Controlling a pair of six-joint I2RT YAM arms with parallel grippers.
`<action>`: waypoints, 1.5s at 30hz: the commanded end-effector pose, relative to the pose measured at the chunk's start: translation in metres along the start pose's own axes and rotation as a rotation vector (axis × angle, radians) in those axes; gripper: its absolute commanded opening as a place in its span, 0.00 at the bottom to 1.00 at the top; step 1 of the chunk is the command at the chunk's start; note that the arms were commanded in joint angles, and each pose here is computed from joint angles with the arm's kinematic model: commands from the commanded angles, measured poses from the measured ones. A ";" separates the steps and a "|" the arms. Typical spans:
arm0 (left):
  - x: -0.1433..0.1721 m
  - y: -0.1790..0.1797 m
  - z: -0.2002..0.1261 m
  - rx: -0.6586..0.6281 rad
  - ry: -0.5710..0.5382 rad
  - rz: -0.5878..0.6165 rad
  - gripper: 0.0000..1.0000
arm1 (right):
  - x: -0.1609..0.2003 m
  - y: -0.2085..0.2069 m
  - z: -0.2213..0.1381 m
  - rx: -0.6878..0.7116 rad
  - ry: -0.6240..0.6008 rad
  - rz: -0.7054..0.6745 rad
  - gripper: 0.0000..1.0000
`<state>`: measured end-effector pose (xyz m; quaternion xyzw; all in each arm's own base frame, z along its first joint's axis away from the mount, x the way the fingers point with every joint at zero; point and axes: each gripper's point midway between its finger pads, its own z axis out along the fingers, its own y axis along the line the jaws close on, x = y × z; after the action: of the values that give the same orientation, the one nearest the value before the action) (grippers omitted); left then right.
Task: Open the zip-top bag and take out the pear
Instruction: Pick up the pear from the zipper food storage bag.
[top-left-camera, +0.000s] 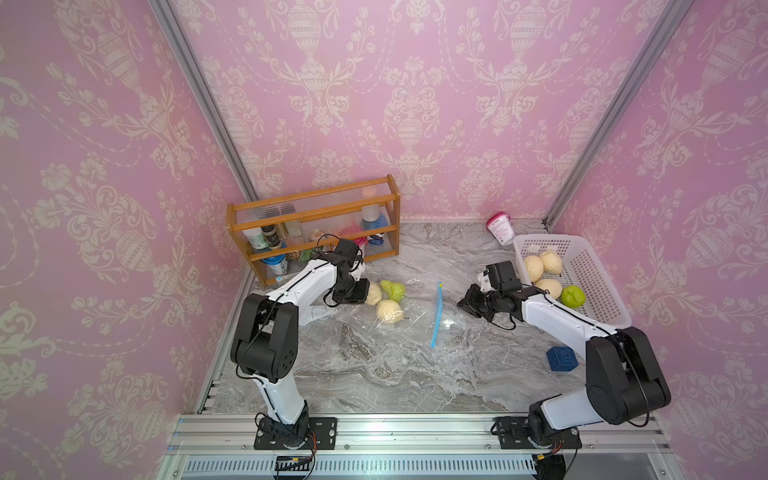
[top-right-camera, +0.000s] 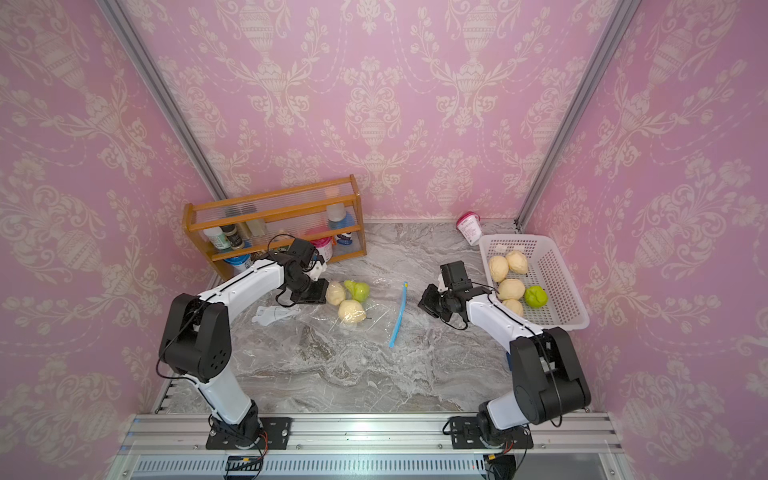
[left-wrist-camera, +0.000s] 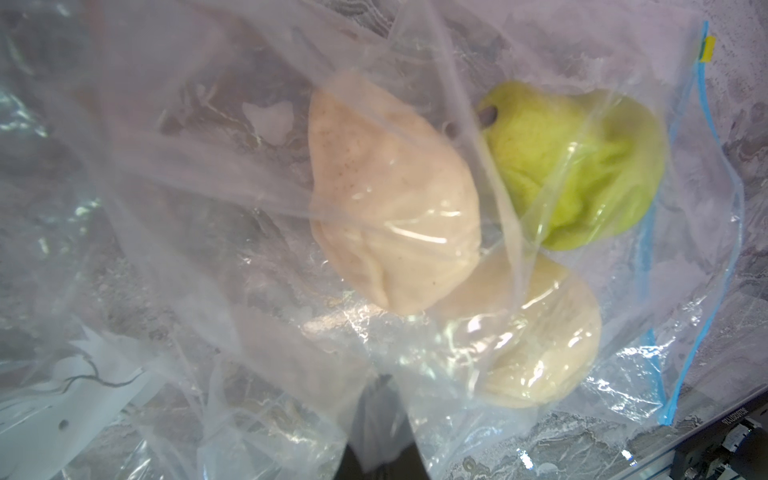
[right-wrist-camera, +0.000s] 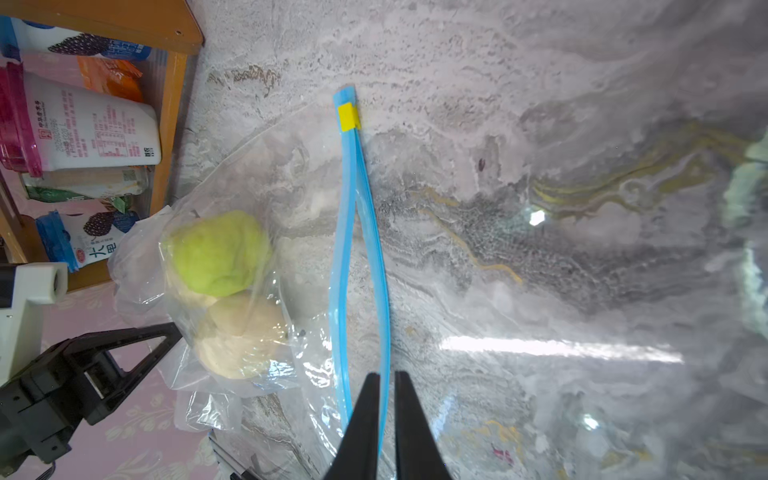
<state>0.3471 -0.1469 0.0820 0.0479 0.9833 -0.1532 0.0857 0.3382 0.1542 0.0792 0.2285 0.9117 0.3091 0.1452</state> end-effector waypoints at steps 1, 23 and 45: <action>0.005 -0.003 -0.006 0.023 0.004 -0.013 0.00 | 0.006 0.013 0.022 -0.081 0.045 0.038 0.12; -0.017 -0.042 -0.057 0.108 -0.118 0.056 0.00 | 0.016 0.063 0.054 -0.321 0.015 -0.014 0.48; -0.020 -0.107 -0.098 0.031 -0.237 0.198 0.00 | 0.019 0.047 0.035 -0.244 -0.048 -0.129 0.51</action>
<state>0.3400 -0.2345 0.2239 0.1464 0.9398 -0.2050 0.2308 0.3621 0.2240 0.0829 0.1844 0.8515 0.4466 0.2037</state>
